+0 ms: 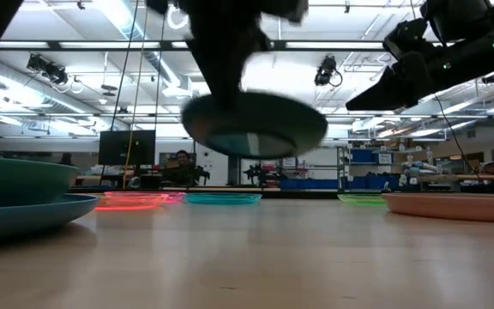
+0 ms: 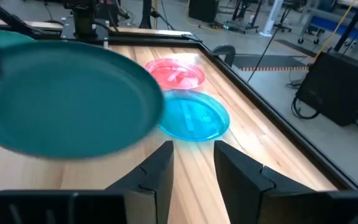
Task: Stack plastic plates
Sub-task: Stack the dark green plate on top of the green plate
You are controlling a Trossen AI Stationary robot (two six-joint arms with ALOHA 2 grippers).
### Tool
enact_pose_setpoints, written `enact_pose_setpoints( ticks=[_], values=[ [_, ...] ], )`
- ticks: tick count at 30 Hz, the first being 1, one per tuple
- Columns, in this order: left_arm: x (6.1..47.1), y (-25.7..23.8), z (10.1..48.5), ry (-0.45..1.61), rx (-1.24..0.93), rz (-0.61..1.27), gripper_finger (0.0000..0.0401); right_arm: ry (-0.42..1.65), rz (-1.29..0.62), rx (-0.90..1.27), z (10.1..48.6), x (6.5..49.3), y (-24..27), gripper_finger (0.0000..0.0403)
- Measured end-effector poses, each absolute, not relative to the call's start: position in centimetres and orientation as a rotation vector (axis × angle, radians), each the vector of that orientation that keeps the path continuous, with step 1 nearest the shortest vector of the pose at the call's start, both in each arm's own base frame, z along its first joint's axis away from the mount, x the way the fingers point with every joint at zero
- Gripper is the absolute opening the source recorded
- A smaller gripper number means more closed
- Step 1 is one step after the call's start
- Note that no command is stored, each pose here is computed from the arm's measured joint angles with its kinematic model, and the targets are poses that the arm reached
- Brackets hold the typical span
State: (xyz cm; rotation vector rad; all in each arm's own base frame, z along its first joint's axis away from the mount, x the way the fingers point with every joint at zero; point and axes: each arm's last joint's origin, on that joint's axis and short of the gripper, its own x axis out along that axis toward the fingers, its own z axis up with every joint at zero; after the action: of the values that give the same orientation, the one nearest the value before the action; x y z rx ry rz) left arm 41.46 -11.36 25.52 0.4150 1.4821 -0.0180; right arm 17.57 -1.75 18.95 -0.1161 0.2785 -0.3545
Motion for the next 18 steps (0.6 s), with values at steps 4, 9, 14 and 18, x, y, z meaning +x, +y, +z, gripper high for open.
enact_pose_setpoints(
  ticks=[4, 9, 14, 18],
  values=[
    [40.0, -14.6, 27.7, 1.46, 0.291, 0.061, 0.0012, 0.254, -0.35, -0.112, 19.2, 17.6, -1.7, 0.0125],
    [37.8, -19.2, 29.2, 1.427, 0.129, 0.118, 0.0012, 0.228, -0.309, -0.105, 19.4, 17.7, -1.6, 0.0125],
    [35.2, -23.5, 29.1, 1.435, -0.024, 0.17, 0.0012, 0.174, -0.297, -0.109, 19.9, 17.9, -1.6, 0.0125],
    [33.1, -26.4, 29.0, 1.416, -0.17, 0.281, 0.0012, 0.125, -0.271, -0.143, 20.4, 17.9, -1.5, 0.0125]
  ],
)
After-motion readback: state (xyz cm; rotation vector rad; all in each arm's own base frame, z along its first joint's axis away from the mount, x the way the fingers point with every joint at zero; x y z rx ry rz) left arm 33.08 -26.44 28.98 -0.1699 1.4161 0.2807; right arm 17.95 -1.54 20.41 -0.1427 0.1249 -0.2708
